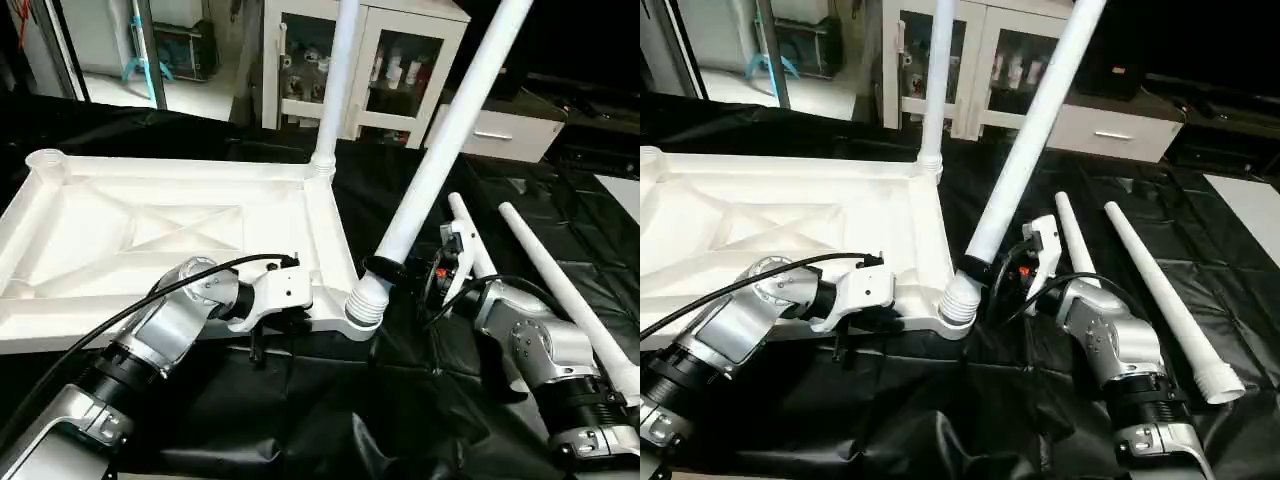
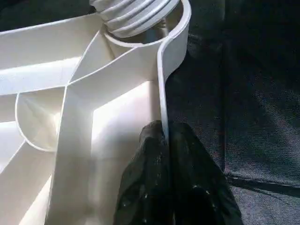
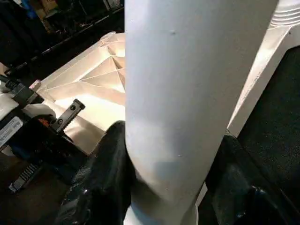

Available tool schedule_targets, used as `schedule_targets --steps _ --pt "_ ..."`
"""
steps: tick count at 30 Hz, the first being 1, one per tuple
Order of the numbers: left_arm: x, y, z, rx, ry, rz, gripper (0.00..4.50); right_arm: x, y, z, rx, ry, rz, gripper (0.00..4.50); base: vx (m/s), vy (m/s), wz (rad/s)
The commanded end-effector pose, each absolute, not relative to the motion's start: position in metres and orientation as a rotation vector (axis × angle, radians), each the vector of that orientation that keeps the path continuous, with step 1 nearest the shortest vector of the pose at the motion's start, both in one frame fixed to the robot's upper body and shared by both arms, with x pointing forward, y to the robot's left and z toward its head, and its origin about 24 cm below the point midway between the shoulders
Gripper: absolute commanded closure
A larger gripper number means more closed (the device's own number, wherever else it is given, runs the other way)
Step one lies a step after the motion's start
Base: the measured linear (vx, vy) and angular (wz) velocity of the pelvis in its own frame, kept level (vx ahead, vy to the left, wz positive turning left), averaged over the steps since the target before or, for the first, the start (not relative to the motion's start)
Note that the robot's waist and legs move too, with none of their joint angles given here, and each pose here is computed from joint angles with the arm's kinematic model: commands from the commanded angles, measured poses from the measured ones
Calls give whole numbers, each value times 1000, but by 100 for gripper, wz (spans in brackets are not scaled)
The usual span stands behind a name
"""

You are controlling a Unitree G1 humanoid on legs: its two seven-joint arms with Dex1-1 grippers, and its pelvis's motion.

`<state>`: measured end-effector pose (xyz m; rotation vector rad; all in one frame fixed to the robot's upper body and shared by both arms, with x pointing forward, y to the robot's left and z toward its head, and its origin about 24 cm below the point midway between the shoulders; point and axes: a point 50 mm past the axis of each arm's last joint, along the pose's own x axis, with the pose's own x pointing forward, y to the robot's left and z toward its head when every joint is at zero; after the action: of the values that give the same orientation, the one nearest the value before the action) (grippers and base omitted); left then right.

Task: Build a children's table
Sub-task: Pick table leg

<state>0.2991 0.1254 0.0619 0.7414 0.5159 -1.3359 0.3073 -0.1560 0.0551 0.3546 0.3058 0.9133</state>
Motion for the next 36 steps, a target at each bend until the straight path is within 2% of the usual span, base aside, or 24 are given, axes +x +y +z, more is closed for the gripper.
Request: schedule_targets --steps 1,10,16,20,28,36 --pt "291 126 52 750 578 -1393 450 304 -187 39 220 409 723 267 0 0 0" --pt "293 125 52 754 574 -1392 450 308 -178 66 157 319 819 267 0 0 0" --pt "293 125 52 752 573 -1393 450 304 -166 84 122 268 927 267 0 0 0" --pt "292 125 51 749 572 -1394 450 303 -161 87 85 261 948 267 0 0 0" --pt "292 124 51 748 572 -1394 450 300 -154 100 86 218 1002 267 0 0 0" --pt "293 124 51 750 570 -1395 450 294 -156 94 28 279 1038 267 0 0 0"
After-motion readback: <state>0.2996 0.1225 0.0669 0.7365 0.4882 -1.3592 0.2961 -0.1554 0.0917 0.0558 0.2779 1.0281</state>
